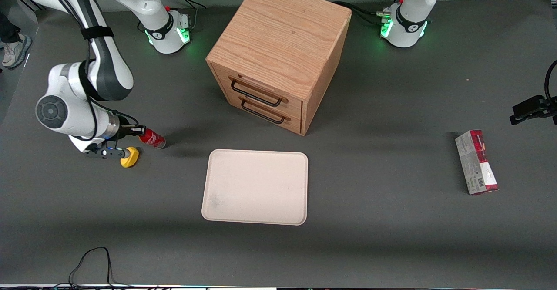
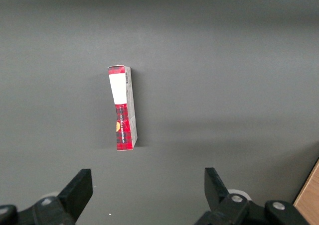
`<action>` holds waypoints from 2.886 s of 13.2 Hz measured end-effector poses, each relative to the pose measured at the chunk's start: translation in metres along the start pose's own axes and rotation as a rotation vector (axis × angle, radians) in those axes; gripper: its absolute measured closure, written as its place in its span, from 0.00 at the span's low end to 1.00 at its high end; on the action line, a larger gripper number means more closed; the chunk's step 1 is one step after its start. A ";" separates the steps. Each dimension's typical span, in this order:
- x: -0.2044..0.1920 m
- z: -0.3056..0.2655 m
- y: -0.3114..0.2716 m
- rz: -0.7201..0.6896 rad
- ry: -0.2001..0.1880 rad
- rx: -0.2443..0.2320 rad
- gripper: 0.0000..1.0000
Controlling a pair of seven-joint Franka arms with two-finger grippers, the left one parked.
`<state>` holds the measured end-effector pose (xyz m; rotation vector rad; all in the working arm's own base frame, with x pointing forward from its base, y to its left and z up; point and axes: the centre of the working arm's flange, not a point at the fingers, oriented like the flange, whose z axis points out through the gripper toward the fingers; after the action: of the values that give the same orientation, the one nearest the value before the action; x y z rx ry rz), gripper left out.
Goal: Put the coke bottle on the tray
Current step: 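Lift the bottle and carry it toward the white tray, then lower the bottle upright onto the tray's rim area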
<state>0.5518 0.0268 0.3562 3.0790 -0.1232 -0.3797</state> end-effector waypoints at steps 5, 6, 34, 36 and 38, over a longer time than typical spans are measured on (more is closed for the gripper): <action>-0.018 -0.107 0.009 0.013 -0.042 -0.004 0.68; -0.022 -0.136 0.009 0.016 -0.039 0.006 0.68; 0.161 -0.077 -0.194 0.139 0.206 0.099 0.68; 0.159 -0.063 -0.213 0.148 0.190 0.093 0.68; 0.159 -0.047 -0.229 0.155 0.180 0.089 0.68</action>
<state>0.7337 0.2429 0.3528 3.1425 -0.3798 -0.0922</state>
